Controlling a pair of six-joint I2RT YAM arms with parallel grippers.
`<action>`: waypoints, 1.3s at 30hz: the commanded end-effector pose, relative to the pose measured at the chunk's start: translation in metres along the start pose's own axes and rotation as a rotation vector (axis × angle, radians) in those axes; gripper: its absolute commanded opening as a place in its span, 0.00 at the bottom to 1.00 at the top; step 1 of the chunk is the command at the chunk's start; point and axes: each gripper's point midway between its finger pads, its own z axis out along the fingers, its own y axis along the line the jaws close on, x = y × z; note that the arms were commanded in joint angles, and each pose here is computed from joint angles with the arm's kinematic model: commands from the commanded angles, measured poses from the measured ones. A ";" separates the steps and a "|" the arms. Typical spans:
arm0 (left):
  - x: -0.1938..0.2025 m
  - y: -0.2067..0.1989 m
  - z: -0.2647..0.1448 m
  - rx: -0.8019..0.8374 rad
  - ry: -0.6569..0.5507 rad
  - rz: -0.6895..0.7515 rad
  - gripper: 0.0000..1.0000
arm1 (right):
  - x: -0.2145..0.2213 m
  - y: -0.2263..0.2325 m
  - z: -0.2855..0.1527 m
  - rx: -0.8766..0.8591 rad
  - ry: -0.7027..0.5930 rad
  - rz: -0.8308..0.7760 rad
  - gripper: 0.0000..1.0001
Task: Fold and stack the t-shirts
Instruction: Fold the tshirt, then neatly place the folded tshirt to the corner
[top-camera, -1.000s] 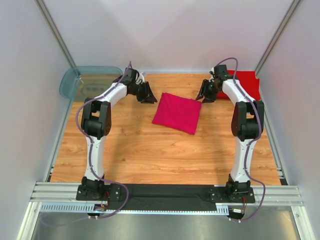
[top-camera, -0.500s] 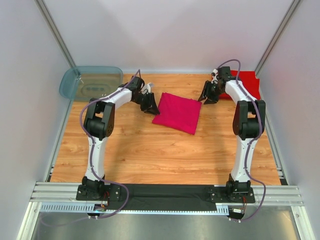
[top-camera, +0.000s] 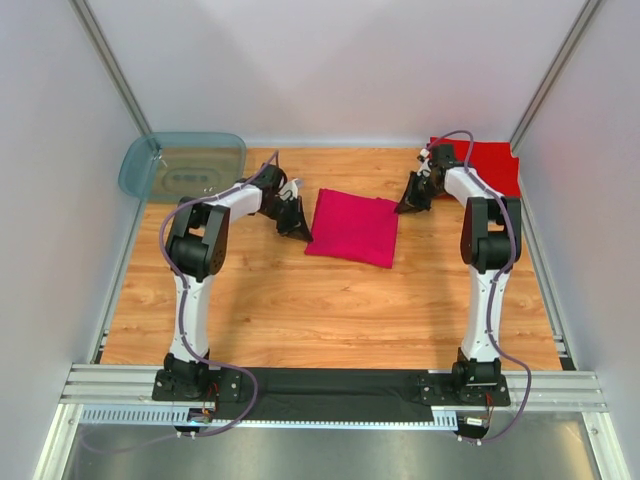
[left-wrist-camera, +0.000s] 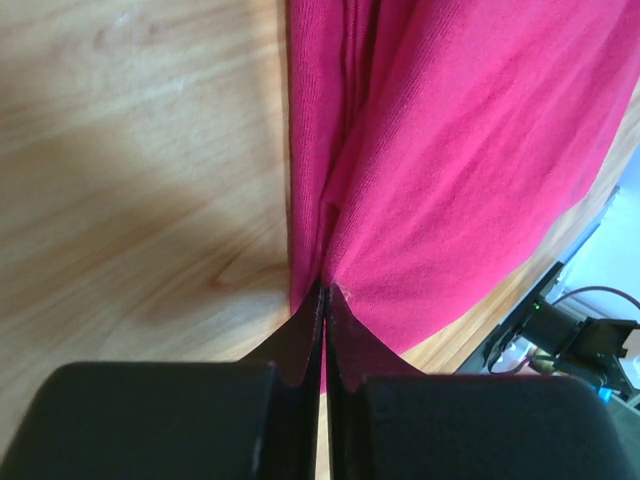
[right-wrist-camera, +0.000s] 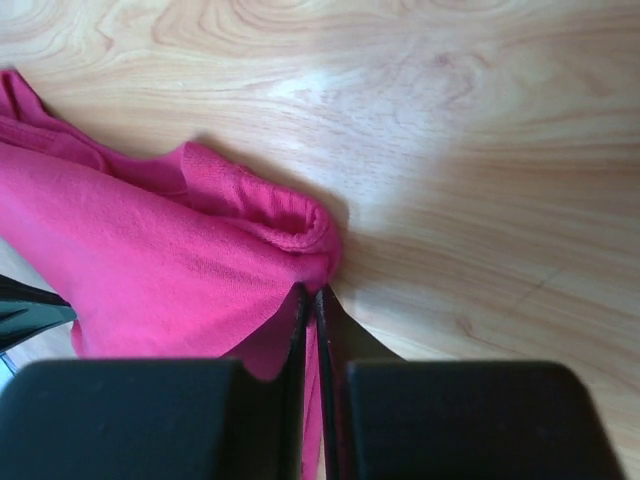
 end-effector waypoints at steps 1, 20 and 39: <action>0.008 0.016 -0.007 -0.103 -0.017 -0.006 0.00 | -0.017 -0.001 0.008 -0.016 -0.057 -0.026 0.03; -0.008 -0.038 -0.046 -0.088 -0.075 0.058 0.33 | -0.031 0.018 -0.007 -0.219 -0.013 -0.128 0.53; -0.128 -0.076 0.025 0.122 -0.237 -0.020 0.33 | -0.027 0.004 0.026 -0.221 0.080 -0.082 0.56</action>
